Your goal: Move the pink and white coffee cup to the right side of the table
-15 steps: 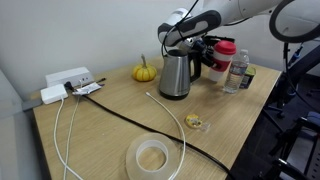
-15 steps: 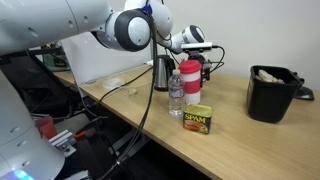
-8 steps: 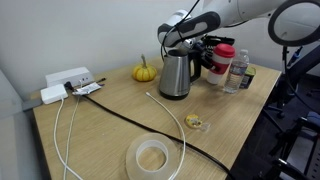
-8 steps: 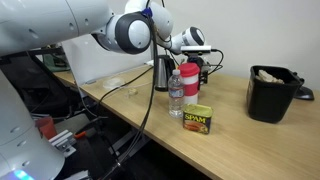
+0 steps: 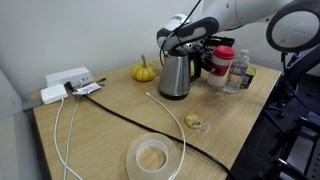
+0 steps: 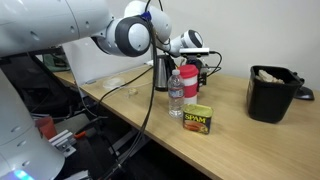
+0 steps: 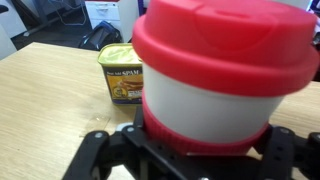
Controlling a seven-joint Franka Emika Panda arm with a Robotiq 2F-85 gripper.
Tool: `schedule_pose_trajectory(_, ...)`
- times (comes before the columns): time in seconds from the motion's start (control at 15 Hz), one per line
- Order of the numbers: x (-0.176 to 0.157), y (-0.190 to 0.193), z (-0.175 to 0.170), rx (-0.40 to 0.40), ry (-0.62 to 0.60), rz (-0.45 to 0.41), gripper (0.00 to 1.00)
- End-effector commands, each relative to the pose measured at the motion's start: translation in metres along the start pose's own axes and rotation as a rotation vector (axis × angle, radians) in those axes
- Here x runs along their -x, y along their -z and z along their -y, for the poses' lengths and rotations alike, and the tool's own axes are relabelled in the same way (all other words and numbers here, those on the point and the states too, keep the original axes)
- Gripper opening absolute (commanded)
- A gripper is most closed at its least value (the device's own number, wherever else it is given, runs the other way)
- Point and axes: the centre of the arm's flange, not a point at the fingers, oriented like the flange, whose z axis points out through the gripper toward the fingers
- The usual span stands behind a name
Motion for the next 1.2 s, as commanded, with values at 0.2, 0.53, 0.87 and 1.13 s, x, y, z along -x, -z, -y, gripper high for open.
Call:
schedule_pose_trajectory(0.2,-0.0152,0.0182,-0.0093,-0.008,0.008,0.010,0.73)
schedule_pose_trajectory(0.53,-0.0140,0.0184,-0.0097,-0.019,0.000,0.016,1.00)
schedule_pose_trajectory(0.87,-0.0115,0.0220,-0.0127,-0.007,0.006,-0.013,1.00)
schedule_pose_trajectory(1.13,-0.0128,0.0274,-0.0165,0.004,0.021,-0.021,1.00)
